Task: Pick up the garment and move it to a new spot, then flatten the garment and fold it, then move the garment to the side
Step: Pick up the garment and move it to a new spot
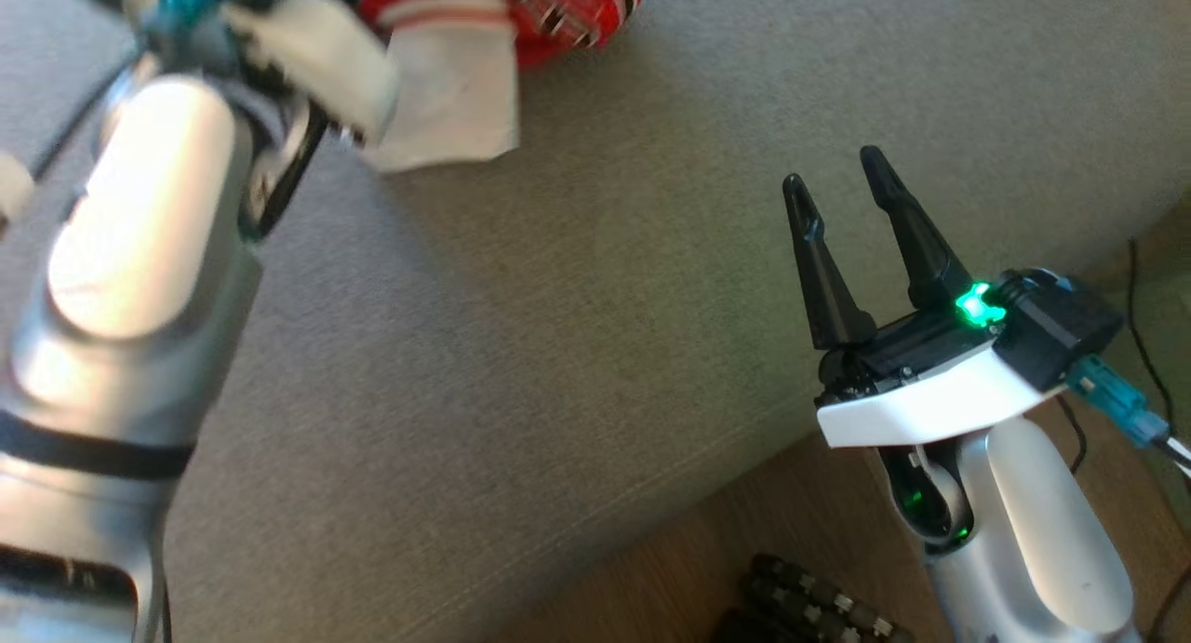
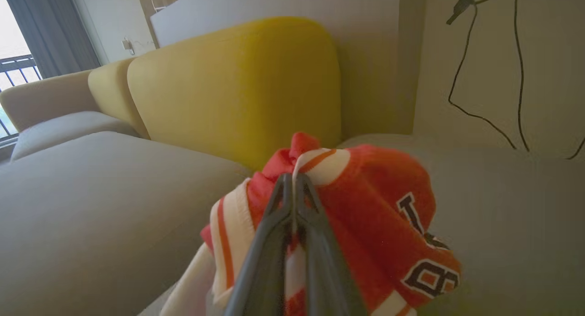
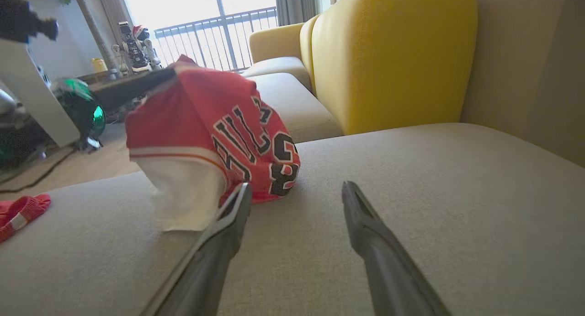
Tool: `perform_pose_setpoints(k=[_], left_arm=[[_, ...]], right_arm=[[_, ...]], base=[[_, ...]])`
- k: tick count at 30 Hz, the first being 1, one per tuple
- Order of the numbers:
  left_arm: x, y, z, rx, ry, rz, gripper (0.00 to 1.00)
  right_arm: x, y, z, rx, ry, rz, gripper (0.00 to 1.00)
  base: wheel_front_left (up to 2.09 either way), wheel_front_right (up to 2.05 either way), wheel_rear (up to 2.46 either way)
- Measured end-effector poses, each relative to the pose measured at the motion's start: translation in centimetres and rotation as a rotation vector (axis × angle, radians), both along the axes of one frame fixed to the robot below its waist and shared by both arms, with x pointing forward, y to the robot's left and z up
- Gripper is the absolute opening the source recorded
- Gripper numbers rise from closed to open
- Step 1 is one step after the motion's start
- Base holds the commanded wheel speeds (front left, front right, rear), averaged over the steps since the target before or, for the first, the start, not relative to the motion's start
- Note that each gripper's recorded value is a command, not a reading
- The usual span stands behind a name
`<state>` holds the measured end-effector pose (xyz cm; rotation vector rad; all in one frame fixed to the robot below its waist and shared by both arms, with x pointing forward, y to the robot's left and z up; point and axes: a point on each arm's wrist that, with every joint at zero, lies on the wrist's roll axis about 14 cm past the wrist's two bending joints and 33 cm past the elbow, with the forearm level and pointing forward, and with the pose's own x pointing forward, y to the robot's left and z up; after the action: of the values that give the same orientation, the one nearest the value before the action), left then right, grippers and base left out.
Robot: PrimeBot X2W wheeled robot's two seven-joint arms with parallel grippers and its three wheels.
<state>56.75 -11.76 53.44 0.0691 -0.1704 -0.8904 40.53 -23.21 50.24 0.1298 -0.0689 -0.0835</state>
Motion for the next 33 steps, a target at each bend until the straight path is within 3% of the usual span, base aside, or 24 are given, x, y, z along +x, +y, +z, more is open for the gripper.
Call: perform_pose_setpoints(k=[5,6,7,12,16,26,33], left_arm=[[-0.8,0.1,-7.6,0.025,0.121,0.019,0.0],[-1.1,0.0,-8.5,0.03,0.136,0.016,0.24],[-1.5,-0.1,-9.1,0.034,0.146,0.013,1.0],[-2.9,0.0,-8.2,-0.017,0.162,0.05,1.0],[-3.7,2.7,-4.4,-0.129,0.115,0.146,1.0],[-8.9,15.3,-3.6,-0.228,0.171,0.544,1.0],[-14.7,24.3,-1.1,-0.258,0.1,0.81,1.0]], right_arm=[[-0.1,-1.0,-0.2,-0.014,0.011,-0.03,1.0],[-0.1,-1.2,-0.3,-0.015,0.015,-0.034,1.0],[-0.1,-1.2,-0.4,-0.017,0.017,-0.033,1.0],[0.6,-0.1,-0.3,-0.04,0.01,0.002,1.0],[1.2,1.7,0.0,-0.051,-0.008,0.059,1.0],[1.4,6.4,0.1,-0.006,-0.027,0.186,1.0],[1.7,8.9,2.6,0.005,-0.102,0.254,1.0]], base=[[0.0,0.0,0.0],[0.0,0.0,0.0],[0.0,0.0,0.0],[0.0,0.0,0.0],[0.0,0.0,0.0],[0.0,0.0,0.0],[0.0,0.0,0.0]])
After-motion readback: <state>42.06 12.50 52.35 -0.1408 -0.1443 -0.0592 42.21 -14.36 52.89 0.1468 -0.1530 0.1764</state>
